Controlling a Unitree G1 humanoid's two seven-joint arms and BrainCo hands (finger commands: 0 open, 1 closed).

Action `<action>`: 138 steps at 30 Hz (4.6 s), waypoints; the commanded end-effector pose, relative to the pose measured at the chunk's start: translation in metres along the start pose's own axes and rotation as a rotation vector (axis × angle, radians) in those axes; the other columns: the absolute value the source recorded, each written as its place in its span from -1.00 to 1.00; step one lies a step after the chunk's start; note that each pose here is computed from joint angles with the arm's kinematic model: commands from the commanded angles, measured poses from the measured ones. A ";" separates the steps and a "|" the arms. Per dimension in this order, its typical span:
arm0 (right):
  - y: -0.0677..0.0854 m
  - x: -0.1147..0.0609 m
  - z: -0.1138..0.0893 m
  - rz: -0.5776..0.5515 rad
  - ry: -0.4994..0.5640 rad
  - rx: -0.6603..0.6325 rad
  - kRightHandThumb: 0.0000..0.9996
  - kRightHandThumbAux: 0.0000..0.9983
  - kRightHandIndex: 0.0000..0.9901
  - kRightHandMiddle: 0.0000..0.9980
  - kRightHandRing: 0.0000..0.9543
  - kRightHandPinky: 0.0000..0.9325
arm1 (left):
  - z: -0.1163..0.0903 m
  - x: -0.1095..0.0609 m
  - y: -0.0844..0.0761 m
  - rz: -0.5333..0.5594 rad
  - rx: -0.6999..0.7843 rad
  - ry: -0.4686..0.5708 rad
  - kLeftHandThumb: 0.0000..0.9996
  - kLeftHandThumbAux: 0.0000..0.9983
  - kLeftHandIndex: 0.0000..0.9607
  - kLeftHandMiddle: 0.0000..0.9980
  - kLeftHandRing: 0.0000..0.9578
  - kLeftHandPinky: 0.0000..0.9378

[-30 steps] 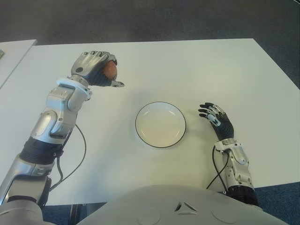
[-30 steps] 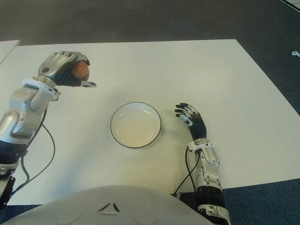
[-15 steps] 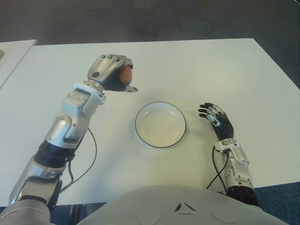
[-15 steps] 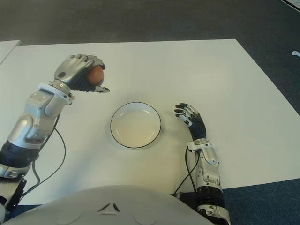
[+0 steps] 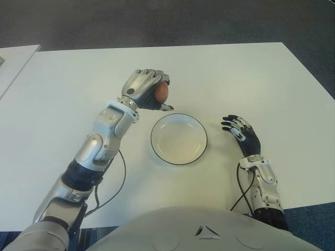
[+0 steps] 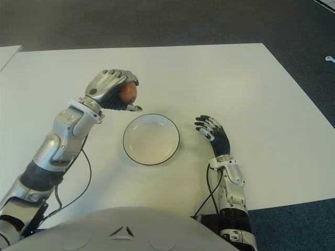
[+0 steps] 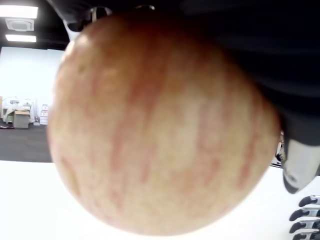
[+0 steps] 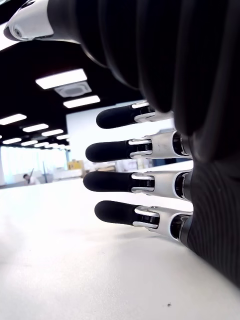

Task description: Put the apples into the plate.

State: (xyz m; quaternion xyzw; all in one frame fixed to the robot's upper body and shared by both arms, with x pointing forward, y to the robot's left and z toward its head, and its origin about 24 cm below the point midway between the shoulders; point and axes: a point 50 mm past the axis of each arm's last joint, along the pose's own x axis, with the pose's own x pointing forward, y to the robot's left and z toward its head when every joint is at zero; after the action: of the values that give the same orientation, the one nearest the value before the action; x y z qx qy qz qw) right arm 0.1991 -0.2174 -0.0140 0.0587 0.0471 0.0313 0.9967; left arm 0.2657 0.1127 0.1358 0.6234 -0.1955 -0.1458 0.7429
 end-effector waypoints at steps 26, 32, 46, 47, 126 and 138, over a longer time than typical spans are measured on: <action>0.007 -0.009 -0.023 -0.045 0.116 0.046 -0.37 0.30 -0.41 -0.30 -0.30 -0.29 | 0.031 0.002 -0.048 -0.100 -0.054 -0.038 0.51 0.39 -0.08 0.69 0.72 0.64; 0.008 -0.009 -0.021 -0.048 0.113 0.049 -0.35 0.31 -0.40 -0.29 -0.29 -0.28 | 0.035 0.001 -0.068 -0.135 -0.103 -0.010 0.51 0.39 -0.07 0.66 0.69 0.65; 0.008 -0.009 -0.020 -0.046 0.122 0.061 -0.34 0.30 -0.40 -0.26 -0.28 -0.28 | 0.034 -0.004 -0.089 -0.180 -0.140 0.009 0.51 0.39 -0.08 0.70 0.72 0.67; 0.008 -0.009 -0.020 -0.047 0.122 0.065 -0.33 0.31 -0.40 -0.26 -0.27 -0.28 | 0.034 -0.004 -0.090 -0.182 -0.140 0.008 0.51 0.39 -0.08 0.70 0.71 0.66; 0.008 -0.003 -0.020 -0.055 0.133 0.039 -0.46 0.37 -0.41 -0.25 -0.26 -0.27 | 0.050 -0.020 -0.111 -0.185 -0.074 0.015 -0.85 -0.69 -1.00 -1.00 -1.00 -1.00; 0.008 -0.003 -0.020 -0.055 0.132 0.036 -0.48 0.36 -0.42 -0.26 -0.26 -0.27 | 0.049 -0.021 -0.113 -0.179 -0.081 0.008 -0.87 -0.68 -1.00 -1.00 -1.00 -1.00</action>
State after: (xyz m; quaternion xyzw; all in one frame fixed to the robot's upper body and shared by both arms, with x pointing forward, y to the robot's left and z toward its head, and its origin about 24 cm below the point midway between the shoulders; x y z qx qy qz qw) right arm 0.2062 -0.2087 -0.0123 0.0650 0.0556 0.0123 0.9963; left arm 0.2287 0.0545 0.0360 0.6062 -0.1420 -0.2138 0.7528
